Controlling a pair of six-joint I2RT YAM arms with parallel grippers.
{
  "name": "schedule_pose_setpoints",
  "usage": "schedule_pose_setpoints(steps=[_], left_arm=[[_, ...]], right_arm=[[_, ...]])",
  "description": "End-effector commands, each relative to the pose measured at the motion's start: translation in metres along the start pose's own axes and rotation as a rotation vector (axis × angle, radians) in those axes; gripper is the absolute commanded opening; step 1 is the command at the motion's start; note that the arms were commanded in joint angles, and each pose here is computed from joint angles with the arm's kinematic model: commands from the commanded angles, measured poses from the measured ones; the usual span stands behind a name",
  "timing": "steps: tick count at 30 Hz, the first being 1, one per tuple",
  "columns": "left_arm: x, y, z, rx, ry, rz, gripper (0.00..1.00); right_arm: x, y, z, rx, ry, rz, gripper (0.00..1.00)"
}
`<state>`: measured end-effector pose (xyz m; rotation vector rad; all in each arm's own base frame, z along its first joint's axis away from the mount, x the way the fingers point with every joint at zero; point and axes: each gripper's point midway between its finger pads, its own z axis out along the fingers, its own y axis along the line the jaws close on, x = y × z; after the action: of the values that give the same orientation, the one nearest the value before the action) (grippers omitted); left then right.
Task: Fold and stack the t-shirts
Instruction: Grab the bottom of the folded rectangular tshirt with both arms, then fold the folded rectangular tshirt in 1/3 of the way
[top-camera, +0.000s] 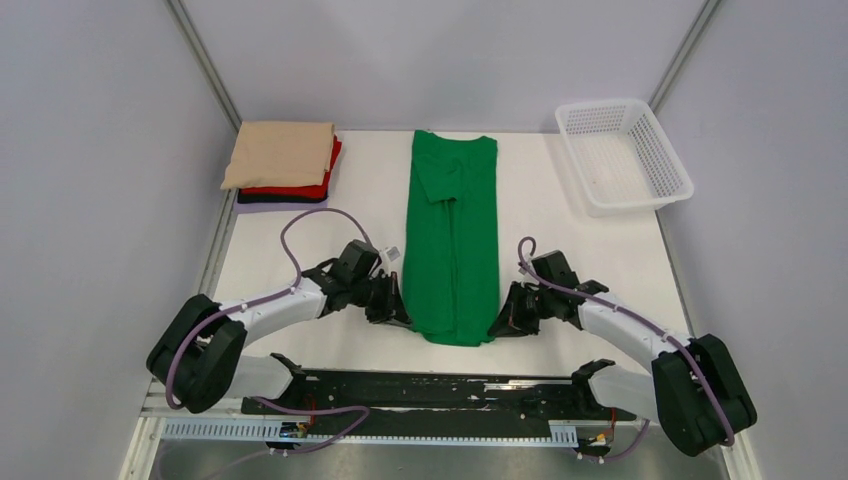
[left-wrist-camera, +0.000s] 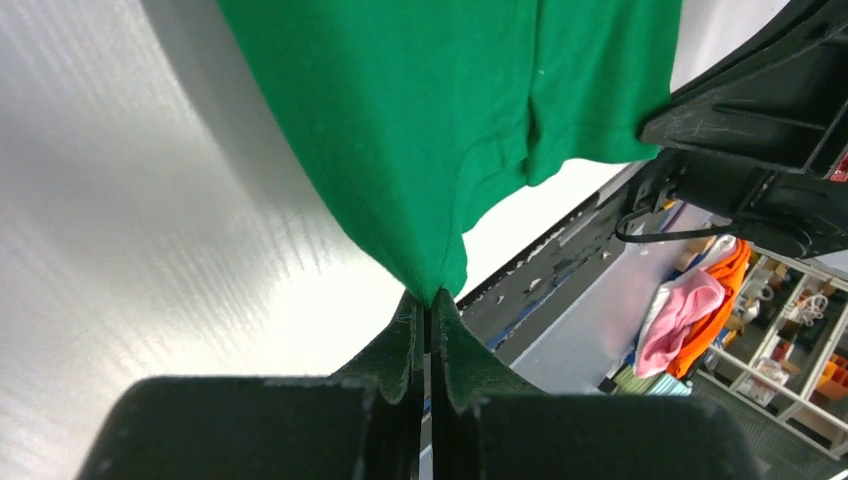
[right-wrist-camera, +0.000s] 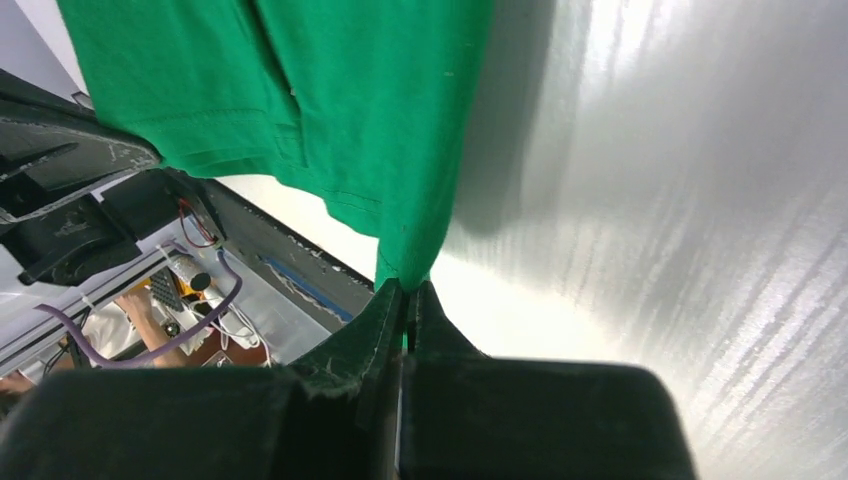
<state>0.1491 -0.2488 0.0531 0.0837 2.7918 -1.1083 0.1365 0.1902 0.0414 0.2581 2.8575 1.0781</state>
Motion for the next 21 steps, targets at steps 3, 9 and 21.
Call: schedule_pose_setpoints(steps=[3,9,21], left_arm=[[-0.024,-0.033,0.0,0.099,-0.029,0.036,0.0],[-0.08,-0.044,0.002,0.124,-0.12,0.027,0.0],[-0.205,-0.035,-0.007,0.102,-0.281,-0.026,0.0]], right_arm=[[-0.036,0.035,-0.01,-0.047,-0.081,-0.08,0.0],[-0.081,0.051,-0.02,-0.048,-0.169,-0.088,0.0],[-0.195,0.061,-0.038,-0.027,-0.319,-0.037,0.0]])
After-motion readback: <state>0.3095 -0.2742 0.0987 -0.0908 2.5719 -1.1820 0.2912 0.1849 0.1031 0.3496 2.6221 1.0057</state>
